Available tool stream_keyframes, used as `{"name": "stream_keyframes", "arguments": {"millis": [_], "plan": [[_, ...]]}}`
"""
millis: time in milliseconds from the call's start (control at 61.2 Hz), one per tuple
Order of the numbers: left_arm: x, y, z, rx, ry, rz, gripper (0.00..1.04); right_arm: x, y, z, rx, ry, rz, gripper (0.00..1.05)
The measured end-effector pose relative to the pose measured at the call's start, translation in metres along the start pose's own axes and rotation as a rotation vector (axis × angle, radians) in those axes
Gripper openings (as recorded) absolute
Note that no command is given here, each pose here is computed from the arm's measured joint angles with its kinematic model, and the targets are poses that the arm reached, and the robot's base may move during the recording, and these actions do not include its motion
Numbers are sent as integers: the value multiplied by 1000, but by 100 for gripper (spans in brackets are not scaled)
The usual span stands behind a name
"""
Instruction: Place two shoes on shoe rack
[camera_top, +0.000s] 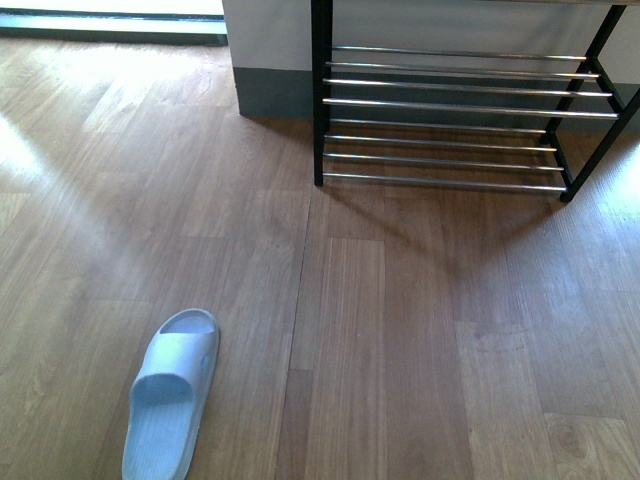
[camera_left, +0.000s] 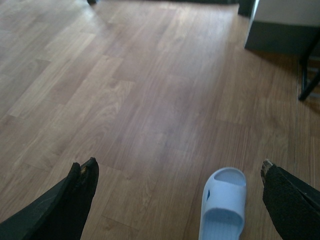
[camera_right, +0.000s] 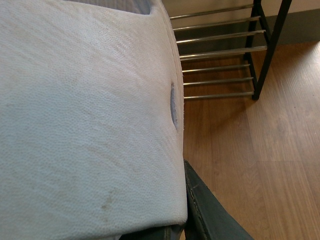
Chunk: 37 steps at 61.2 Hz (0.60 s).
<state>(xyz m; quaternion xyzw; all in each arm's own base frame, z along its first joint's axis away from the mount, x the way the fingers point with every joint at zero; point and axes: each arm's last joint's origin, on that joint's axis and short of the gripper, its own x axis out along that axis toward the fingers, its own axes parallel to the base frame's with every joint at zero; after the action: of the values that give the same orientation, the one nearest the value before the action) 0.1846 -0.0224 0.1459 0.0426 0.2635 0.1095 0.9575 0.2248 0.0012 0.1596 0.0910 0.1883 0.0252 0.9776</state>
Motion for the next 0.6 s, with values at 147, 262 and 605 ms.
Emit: {"name": "stream_keyframes", "arguments": {"millis": [147, 262, 605], "plan": [[53, -32, -22, 104, 156, -12, 95, 0, 0, 0, 0, 0, 1, 1], [87, -50, -47, 193, 282, -10, 95, 0, 0, 0, 0, 0, 0, 1], [159, -78, -142, 353, 605, -13, 95, 0, 0, 0, 0, 0, 1, 1]]}}
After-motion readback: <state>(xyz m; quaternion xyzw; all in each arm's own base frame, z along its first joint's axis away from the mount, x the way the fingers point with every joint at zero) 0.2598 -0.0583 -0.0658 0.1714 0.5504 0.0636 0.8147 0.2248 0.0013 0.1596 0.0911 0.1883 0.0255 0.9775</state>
